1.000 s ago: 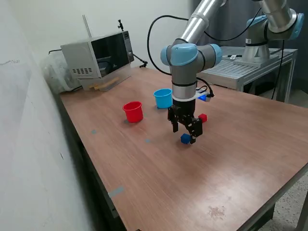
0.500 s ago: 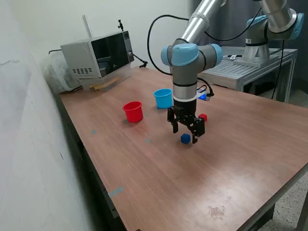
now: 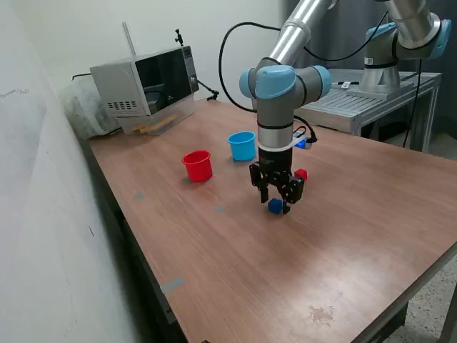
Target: Place red objects in the red bin, and blue objects in the blue bin.
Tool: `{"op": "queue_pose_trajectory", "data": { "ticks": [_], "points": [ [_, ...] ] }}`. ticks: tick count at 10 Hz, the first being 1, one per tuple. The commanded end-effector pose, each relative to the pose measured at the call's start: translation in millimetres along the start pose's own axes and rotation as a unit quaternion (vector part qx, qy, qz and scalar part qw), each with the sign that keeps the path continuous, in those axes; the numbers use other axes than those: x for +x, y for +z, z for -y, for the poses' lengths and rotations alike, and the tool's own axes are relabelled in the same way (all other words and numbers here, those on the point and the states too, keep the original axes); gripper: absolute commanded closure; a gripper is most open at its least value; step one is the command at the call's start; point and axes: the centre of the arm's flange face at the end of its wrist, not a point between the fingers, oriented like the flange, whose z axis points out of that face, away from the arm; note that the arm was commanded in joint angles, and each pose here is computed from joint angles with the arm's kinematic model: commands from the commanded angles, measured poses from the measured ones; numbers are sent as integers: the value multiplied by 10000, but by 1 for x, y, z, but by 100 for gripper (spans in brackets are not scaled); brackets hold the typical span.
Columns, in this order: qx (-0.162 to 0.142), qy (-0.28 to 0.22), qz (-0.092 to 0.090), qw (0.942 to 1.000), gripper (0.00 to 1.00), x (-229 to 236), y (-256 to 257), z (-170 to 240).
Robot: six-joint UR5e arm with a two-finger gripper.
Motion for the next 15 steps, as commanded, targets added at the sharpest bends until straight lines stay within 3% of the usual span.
{"op": "queue_pose_trajectory", "data": {
  "ticks": [1,5,7,9,10,12,13,15],
  "points": [
    [6,-46,-2,10000,100,0,1,1],
    [92,-136,11,9999,100,12,1,10],
    [-304,-59,62,9995,100,-2,-83,22],
    [-508,545,171,9971,100,-92,-144,46],
    [-494,945,307,9938,100,-150,-156,61],
    [-229,1503,382,9876,100,-246,-136,91],
    [-101,1691,382,9848,100,-280,-126,105],
    [29,1825,369,9825,100,-305,-119,125]
  ]
}}
